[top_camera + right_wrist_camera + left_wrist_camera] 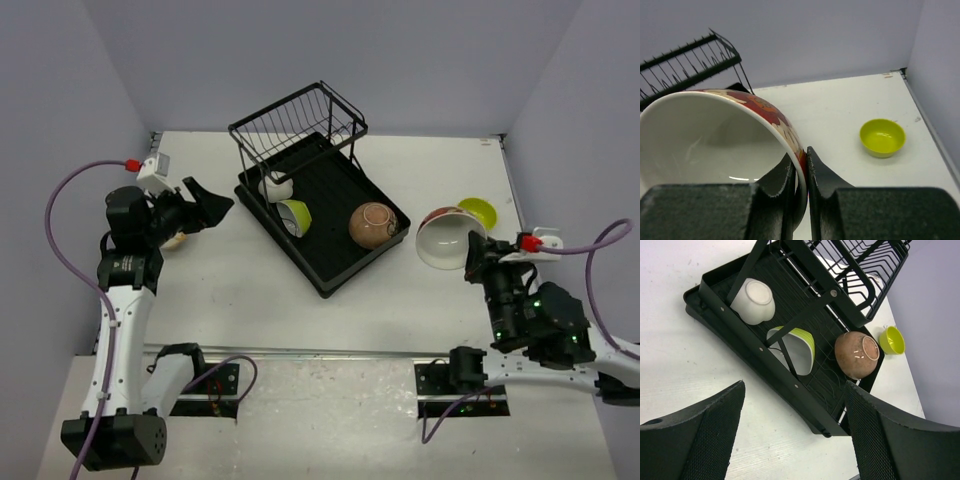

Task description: Unload the bowls from the dish rack

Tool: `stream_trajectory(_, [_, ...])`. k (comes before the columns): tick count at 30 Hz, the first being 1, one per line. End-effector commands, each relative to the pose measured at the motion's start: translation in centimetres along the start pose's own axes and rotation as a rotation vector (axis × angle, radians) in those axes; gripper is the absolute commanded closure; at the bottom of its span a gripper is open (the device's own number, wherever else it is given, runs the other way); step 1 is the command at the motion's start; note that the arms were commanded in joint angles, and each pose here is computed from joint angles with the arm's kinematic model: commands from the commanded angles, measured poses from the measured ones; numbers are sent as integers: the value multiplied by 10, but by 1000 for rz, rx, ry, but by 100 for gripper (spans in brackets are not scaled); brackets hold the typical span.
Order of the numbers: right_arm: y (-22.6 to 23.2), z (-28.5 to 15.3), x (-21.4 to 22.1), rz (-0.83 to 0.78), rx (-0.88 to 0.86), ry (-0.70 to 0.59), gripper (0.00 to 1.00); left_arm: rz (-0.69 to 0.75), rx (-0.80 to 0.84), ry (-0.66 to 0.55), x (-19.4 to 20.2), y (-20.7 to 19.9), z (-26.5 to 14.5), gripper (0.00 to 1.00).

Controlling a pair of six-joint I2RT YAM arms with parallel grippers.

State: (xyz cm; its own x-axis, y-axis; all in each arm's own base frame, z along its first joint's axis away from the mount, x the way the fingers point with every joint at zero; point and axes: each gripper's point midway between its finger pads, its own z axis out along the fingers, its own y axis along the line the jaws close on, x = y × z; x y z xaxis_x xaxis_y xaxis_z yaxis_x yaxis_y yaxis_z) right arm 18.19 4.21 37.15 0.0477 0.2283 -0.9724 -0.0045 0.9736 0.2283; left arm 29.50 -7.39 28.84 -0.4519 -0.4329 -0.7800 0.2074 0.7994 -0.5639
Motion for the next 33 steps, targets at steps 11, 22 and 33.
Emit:
stream_trajectory(11, [52,44,103,-209,-52,327,100,143,157,69,27,-85,-8,23])
stream_trajectory(22, [149,75,130,-219,-249,550,100,181,272,189,85,-149,0,22])
stream_trajectory(33, [195,84,110,-208,-355,594,100,208,234,232,118,-168,36,25])
